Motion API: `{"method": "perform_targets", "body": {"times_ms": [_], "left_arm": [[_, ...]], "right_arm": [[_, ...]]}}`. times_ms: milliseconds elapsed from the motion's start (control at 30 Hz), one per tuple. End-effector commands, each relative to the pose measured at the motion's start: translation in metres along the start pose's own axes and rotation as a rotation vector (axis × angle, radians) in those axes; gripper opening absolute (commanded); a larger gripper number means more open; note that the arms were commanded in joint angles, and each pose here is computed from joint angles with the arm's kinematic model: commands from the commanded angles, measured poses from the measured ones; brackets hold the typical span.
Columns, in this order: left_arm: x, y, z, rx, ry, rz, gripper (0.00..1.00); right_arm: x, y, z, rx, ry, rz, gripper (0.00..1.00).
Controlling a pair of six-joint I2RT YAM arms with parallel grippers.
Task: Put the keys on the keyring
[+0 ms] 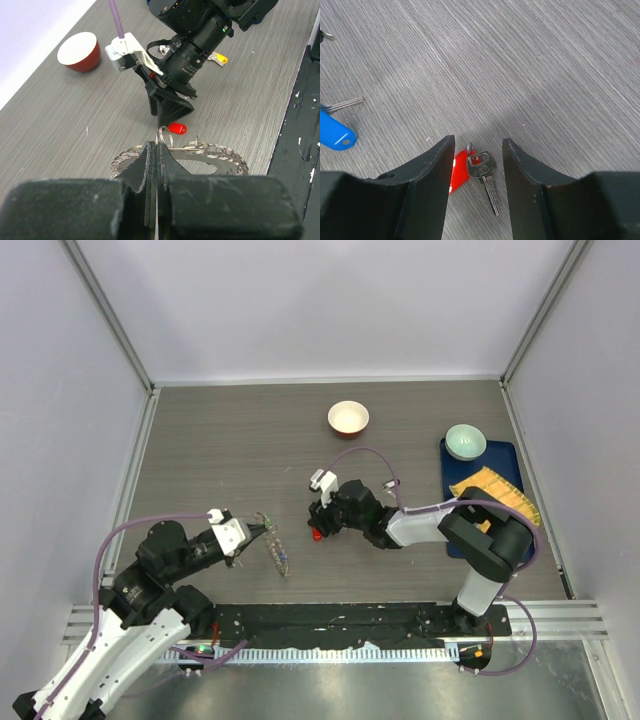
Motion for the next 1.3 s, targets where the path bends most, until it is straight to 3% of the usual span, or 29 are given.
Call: {"method": "perform_targets", "body": {"times_ms": [0,400,567,800,967,1267], "left_arm": [[-0.002,0.014,0.004,-0.016,0.023,-0.075,0.00],[-0.003,0.013,0.004,-0.016,0.016,-0.072,0.00],[-0.003,0.013,0.004,-0.012,0.016,-0.071,0.00],[-0.003,0.013,0.004,-0.012,0.016,-0.071,0.00],[-0.003,0.013,0.004,-0.012,0.012,-0.070,0.00],[-0.010,0.014,0.002,-0.008,-0.054,-0.048,0.00]], "right_arm": [[-0.007,0.013,-0.001,0.005,-0.007,-0.033,0.48],[-0.005,0.004,-0.001,0.000,-0.012,0.019,0.45],[-0.008,0.004,0.000,0.001,-0.007,0.024,0.39],[-0.008,0.004,0.000,-0.001,-0.004,0.022,0.21],[-0.001,0.010,-0.001,0.025,0.000,-0.003,0.01],[0.042,0.049,0.002,0.080,0.023,-0.146,0.01]]}}
Point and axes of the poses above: each gripper's point midway between its finger pads, its own x axis back along the fingers, its own z axis along the line the jaws close on, y = z × x, the point moved 10 cm from there along x, back along the fingers, and after that the axes turned 8 degrees about x, right-handed, at the moved point
